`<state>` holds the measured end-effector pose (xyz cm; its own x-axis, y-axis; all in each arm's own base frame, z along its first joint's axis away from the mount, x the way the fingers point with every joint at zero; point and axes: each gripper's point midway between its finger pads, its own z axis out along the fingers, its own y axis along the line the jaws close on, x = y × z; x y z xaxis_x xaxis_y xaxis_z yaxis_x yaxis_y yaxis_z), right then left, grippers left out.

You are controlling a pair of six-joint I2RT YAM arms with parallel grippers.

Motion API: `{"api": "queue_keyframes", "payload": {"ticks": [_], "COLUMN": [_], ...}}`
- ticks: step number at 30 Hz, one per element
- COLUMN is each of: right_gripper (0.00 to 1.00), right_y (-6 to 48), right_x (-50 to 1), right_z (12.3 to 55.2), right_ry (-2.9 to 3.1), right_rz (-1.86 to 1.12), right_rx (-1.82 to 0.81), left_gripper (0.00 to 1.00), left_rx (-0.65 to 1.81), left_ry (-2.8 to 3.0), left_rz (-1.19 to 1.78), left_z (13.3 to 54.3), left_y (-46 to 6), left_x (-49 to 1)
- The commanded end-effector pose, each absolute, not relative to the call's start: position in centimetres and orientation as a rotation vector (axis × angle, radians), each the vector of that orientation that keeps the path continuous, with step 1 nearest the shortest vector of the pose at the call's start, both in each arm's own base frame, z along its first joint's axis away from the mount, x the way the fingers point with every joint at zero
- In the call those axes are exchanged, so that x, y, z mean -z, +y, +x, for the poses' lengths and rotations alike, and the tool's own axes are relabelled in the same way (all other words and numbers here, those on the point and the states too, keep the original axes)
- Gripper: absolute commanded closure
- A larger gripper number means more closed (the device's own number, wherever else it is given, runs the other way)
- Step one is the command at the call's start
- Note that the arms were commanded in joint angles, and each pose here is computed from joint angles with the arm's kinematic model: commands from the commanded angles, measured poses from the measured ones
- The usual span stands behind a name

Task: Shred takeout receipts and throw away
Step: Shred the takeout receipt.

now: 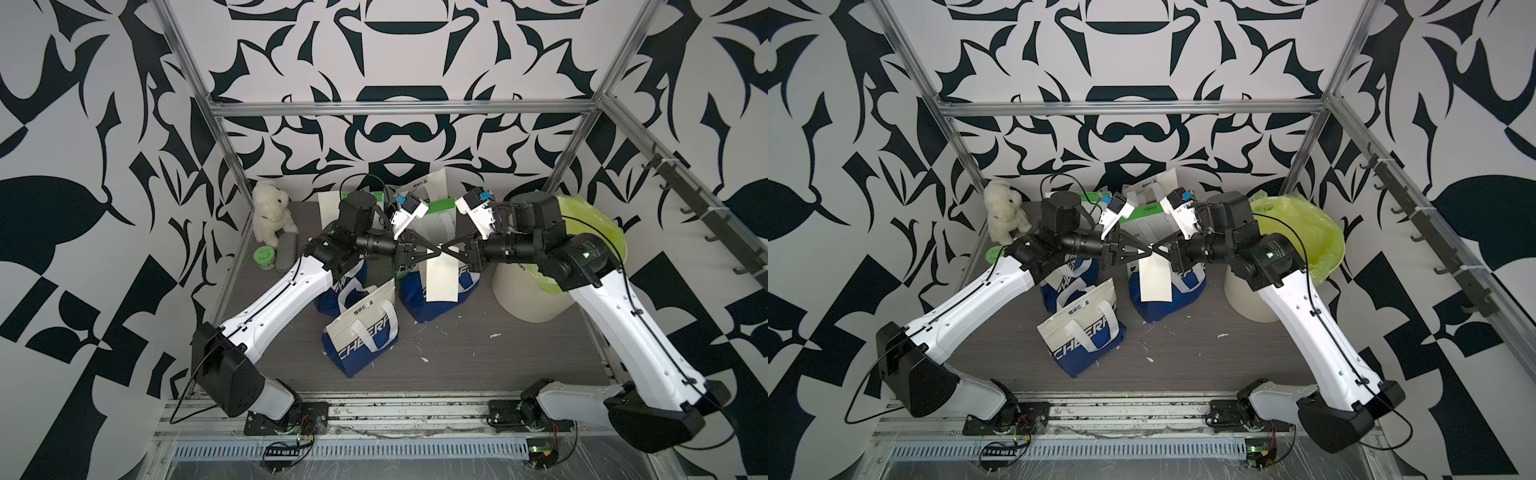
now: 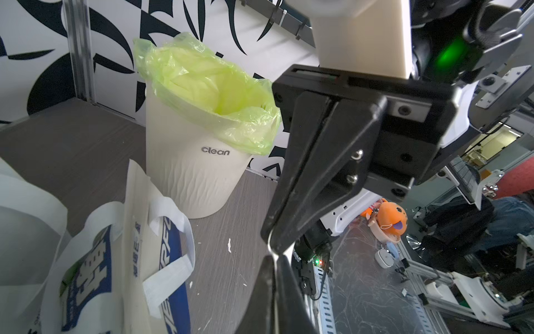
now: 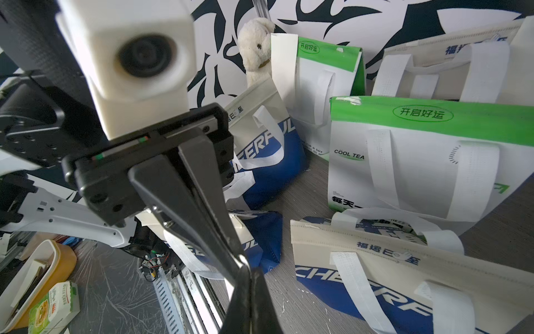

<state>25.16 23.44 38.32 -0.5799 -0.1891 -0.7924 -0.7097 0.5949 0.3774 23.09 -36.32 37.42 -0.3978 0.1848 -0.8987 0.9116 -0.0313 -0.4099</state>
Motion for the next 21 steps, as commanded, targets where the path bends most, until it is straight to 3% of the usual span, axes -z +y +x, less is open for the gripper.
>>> {"api": "queue_keyframes", "payload": {"ticks": [1,11,18,21], "right_gripper": [1.0,1.0,1.0,1.0], "right_y": [23.5,23.6,23.2,22.9], "right_x": [-40.1,-39.9,-38.2,-37.1], "right_z": [25.3,25.2,26.9,27.6], "right_ry": [2.023,2.038,2.154,2.208], "right_rz": [-0.703,-0.689,-0.541,-0.497], "right_rx": [-0.913,-0.933,-0.904,-0.869], "left_gripper": [0.97,1.0,1.0,1.0], "left_rx": [1.492,1.441,1.081,1.044], "left_ry": [1.595,1.58,1.433,1.376], "left_rz": [1.199,1.185,1.246,1.228], "left_z": [22.6,22.9,21.9,21.6], "left_y": [-36.5,-36.4,-37.4,-37.1], "left_x": [-38.1,-38.3,-37.7,-38.5]}}
